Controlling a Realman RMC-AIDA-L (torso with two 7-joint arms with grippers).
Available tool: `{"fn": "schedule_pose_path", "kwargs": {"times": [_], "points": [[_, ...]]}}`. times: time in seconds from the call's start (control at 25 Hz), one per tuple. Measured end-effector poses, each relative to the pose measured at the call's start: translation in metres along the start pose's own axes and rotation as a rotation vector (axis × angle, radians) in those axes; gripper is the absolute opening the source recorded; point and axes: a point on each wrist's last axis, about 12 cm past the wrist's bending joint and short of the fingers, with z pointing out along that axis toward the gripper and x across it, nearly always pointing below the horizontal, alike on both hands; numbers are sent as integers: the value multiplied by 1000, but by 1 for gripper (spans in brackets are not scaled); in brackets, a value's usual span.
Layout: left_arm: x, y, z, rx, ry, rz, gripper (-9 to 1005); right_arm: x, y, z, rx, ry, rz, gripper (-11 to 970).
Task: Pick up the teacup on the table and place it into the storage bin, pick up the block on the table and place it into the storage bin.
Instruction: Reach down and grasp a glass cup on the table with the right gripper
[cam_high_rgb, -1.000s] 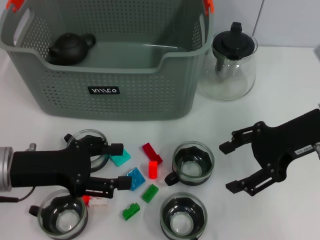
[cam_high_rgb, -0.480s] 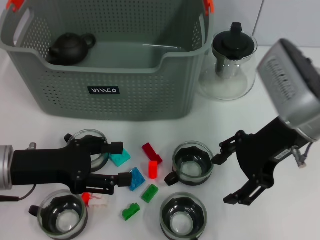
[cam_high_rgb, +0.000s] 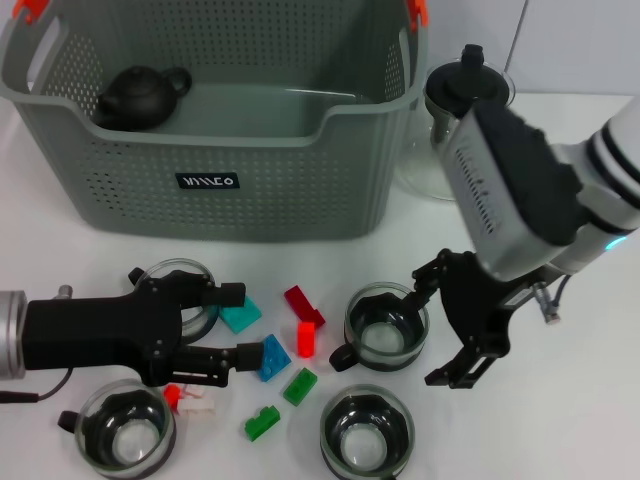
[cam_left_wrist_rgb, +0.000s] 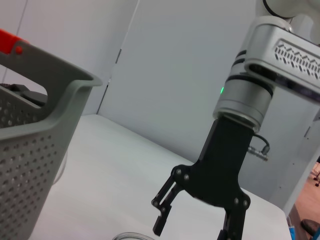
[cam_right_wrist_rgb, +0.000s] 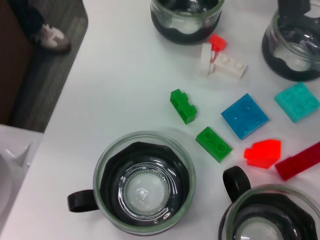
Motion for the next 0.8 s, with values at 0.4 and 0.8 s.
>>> {"fn": "schedule_pose_path", "kwargs": {"times": [0.4,0.8], "points": [[2,0,-1,-6,-10,-6,914,-17,4,31,19,87,-114,877],[5,-1,-3,-11,-10,-11,911,-19,8,47,49,120,-133,841]]}}
